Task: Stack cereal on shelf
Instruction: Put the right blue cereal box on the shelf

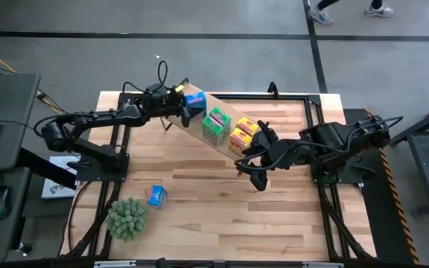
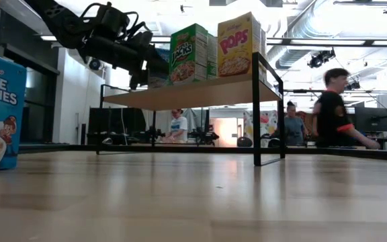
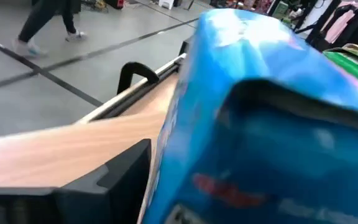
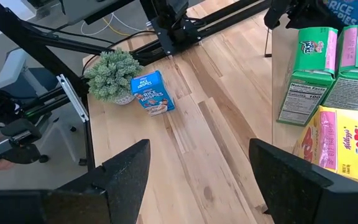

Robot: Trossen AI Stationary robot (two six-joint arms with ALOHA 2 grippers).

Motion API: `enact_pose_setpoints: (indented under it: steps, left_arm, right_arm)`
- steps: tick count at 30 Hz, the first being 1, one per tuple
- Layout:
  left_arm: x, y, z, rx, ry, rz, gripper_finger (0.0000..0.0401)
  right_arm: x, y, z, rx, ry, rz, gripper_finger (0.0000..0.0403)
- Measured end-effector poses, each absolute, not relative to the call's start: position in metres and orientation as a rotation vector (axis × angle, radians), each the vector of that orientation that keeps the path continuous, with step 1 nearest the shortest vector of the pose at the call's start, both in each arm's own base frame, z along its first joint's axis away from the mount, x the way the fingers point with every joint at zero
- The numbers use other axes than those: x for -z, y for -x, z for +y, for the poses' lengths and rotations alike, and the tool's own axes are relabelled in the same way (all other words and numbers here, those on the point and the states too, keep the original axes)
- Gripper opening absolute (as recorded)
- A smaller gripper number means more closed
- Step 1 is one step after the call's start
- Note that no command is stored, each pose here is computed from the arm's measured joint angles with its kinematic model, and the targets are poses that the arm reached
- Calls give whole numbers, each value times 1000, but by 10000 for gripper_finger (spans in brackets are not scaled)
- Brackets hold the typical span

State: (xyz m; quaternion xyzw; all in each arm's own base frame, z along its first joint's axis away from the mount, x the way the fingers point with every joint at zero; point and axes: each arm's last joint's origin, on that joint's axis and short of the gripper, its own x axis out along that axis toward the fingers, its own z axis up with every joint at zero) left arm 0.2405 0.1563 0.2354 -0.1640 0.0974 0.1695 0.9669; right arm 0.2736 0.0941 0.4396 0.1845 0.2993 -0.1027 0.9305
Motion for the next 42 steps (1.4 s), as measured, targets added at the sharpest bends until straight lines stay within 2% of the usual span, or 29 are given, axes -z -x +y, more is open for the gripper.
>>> enact_pose_setpoints:
  steps: [5,26,34,36,38,42]
  left_arm:
    - [-240,-238,154,-322,341,191,254]
    - [-290,-191,132,-342,195,128,253]
    - [-301,-166,109,-356,235,169,248]
    - [-300,-165,102,-362,249,197,232]
    - [-300,-167,94,-347,246,213,199]
    - [-297,-179,79,-308,230,239,84]
  right_arm:
    - [-440,-274,94,210,-377,613,266]
    - [-440,-274,94,210,-374,613,266]
    - [-440,-274,94,209,-371,613,266]
    - [-440,-274,94,206,-363,614,266]
    - [-440,-274,94,205,-356,614,266]
    - [-440,-274,94,206,-355,614,266]
